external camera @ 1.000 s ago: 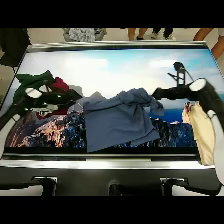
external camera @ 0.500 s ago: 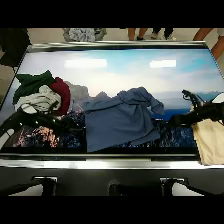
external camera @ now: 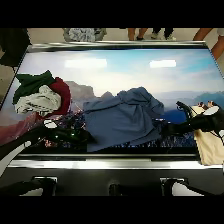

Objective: Fold the shirts.

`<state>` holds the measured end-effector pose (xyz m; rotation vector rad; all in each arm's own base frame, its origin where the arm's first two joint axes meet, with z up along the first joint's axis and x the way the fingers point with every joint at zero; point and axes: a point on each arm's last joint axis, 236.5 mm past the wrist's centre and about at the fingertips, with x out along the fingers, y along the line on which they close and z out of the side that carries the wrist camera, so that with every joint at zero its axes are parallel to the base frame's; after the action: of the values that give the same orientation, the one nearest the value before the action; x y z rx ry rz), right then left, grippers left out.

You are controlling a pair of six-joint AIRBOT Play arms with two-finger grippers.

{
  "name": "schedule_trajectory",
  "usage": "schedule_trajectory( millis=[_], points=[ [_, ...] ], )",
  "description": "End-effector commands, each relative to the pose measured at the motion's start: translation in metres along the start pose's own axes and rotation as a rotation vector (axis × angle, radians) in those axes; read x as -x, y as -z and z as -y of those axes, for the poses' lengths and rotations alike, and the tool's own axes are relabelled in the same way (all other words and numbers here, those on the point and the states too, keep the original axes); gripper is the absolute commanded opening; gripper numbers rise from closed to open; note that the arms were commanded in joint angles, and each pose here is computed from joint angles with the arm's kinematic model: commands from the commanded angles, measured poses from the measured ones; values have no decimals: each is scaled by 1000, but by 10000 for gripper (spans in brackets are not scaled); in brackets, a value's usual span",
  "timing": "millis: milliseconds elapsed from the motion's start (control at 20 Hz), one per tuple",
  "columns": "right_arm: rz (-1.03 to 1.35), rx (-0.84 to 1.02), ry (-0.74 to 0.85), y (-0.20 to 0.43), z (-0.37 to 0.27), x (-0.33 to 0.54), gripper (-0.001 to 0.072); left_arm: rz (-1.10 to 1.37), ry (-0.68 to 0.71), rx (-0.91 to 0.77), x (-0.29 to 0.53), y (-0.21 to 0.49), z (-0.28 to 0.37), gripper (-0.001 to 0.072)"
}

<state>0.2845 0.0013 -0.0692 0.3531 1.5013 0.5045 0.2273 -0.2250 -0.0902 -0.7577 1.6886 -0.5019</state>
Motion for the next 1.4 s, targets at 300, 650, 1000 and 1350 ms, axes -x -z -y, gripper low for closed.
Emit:
schedule_trajectory(
  millis=[300,650,1000,1350],
  points=[
    [78,-78,-48,4,0,-38,651,72,-11,32,-18,-16,-3,31],
    [53,36,60,-10,-19,-76,58,105,8,-72,-7,-24,12,29],
    [548,501,546,-133,-65,165,36,700,195,-588,221,-102,209,27],
    [1700,866,1046,25,-334,548,37,1479,407,-1229,519,142,424,28]
  ],
)
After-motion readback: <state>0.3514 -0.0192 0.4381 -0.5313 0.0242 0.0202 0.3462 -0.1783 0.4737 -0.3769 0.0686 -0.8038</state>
